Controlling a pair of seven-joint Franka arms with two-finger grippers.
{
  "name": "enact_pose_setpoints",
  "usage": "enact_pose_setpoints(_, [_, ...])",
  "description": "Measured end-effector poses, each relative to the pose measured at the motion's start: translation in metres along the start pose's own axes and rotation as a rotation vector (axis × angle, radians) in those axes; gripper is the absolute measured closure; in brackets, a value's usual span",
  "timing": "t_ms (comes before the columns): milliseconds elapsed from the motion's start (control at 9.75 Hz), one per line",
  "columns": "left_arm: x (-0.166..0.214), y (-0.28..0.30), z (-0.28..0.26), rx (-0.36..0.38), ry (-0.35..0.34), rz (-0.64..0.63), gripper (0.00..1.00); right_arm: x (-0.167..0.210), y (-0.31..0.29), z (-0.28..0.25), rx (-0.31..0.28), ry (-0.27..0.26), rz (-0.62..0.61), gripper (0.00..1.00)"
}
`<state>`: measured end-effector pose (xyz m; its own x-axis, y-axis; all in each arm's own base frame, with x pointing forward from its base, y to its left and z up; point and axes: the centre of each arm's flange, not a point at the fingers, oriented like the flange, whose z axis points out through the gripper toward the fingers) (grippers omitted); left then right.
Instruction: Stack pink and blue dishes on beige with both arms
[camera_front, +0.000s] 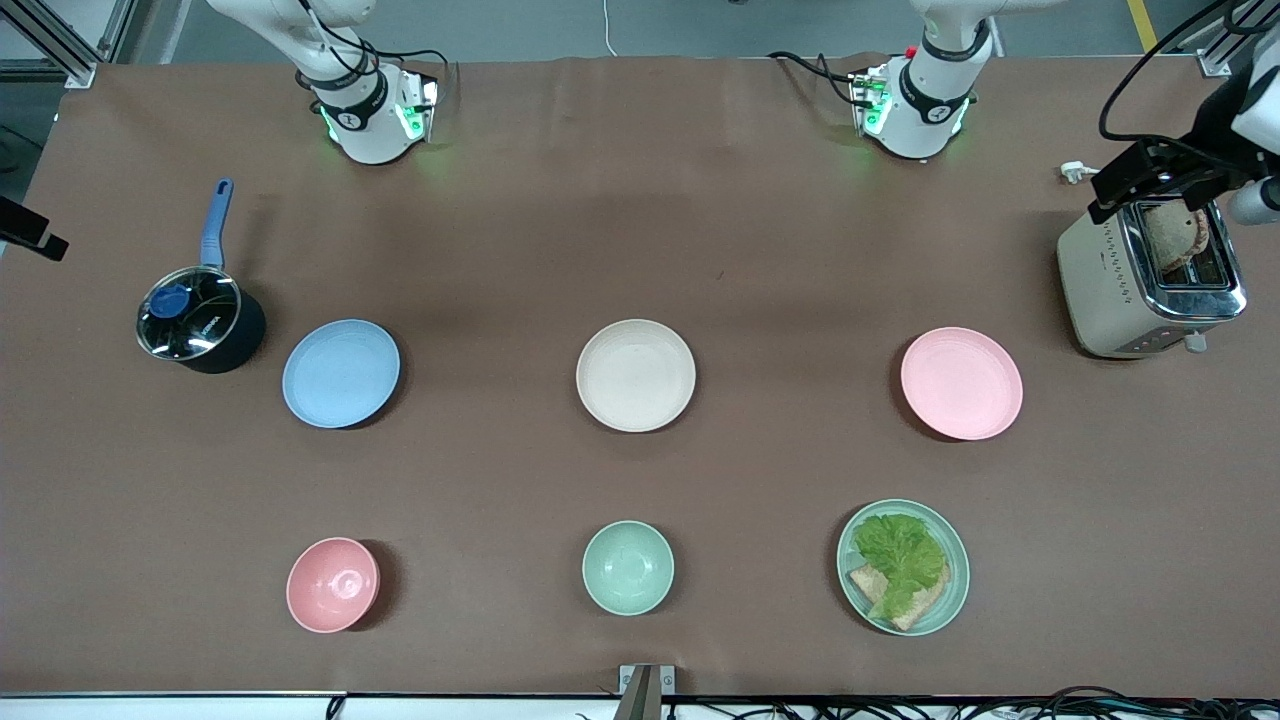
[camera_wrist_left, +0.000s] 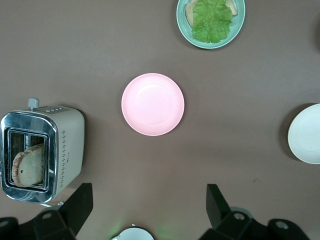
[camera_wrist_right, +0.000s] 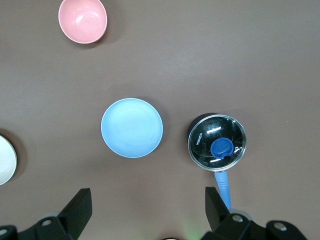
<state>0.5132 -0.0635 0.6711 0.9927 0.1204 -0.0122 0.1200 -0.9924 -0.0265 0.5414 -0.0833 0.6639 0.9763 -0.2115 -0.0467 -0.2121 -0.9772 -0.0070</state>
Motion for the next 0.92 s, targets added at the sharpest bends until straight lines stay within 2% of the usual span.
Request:
enact_pose_setpoints(205, [0.003, -0.007, 0.002, 0.001, -0.005, 0.002, 0.0, 0.0, 0.0, 0.0, 0.0, 0.0, 0.0, 0.0])
enact_pose_setpoints(410, [0.022, -0.029, 0.025, -0.001, -0.043, 0.023, 0.0, 0.0, 0.0, 0.0, 0.0, -0.001, 0.0, 0.0])
enact_pose_setpoints(615, [0.067, -0.079, 0.089, -0.024, -0.099, 0.076, 0.0, 0.001, 0.001, 0.004, 0.0, -0.012, -0.029, 0.0])
enact_pose_setpoints(718, [0.088, -0.108, 0.128, -0.071, -0.1, 0.107, 0.0, 0.004, 0.002, 0.016, 0.004, -0.031, -0.084, 0.0])
enact_pose_setpoints(923, [0.109, -0.153, 0.201, -0.148, -0.047, 0.188, 0.0, 0.033, 0.009, 0.081, 0.069, -0.045, -0.141, 0.0])
